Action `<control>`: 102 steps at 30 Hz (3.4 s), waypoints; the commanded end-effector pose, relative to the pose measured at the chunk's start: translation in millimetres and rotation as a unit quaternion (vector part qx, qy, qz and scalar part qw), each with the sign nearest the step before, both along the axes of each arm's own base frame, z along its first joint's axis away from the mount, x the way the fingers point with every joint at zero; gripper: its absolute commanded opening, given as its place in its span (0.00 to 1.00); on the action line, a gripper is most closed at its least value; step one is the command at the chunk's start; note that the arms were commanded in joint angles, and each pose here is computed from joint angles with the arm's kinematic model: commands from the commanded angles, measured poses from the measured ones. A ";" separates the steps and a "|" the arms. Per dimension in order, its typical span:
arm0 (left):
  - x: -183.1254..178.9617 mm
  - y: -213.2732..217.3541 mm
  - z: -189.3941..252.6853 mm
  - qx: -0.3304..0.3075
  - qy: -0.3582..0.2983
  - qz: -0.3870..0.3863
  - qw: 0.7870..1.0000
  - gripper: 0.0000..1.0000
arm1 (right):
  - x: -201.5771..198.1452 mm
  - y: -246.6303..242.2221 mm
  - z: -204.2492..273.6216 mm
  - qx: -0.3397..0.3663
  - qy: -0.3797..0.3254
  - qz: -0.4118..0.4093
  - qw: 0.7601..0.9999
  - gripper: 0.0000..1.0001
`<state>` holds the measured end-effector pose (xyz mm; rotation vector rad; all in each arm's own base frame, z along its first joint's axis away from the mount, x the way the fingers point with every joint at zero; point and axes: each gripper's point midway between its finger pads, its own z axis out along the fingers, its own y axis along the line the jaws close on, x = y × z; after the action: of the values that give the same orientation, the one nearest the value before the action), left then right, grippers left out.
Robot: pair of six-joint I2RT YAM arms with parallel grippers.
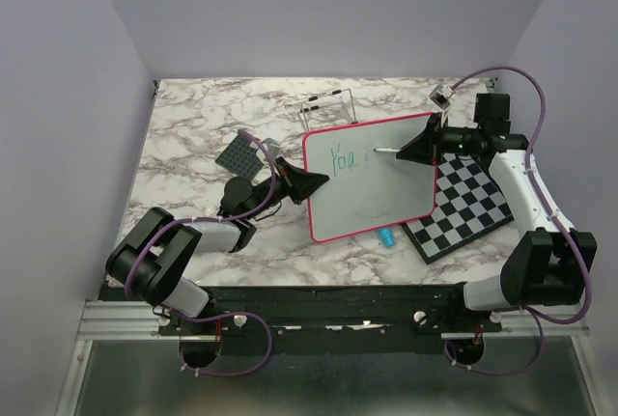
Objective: Write a sentence on the whiteboard
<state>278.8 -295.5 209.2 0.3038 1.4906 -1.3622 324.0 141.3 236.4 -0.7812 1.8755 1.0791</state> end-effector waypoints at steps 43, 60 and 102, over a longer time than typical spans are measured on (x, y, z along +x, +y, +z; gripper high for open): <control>-1.2 -3.9 0.5 0.028 -0.047 -0.010 0.998 0.00 | 5.2 -7.3 1.2 -0.023 -0.010 -0.013 1.000 0.01; -2.2 -3.7 -0.5 0.027 -0.045 -0.011 0.999 0.00 | 10.3 -8.2 0.7 -0.023 -0.008 -0.023 0.999 0.01; -2.0 -5.0 -2.8 0.029 -0.046 -0.015 0.998 0.00 | 11.3 -18.5 -2.0 -0.019 -0.001 -0.033 0.999 0.00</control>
<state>279.0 -295.8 207.6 0.3068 1.4977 -1.3610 327.4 125.9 233.7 -0.7349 1.9200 1.0236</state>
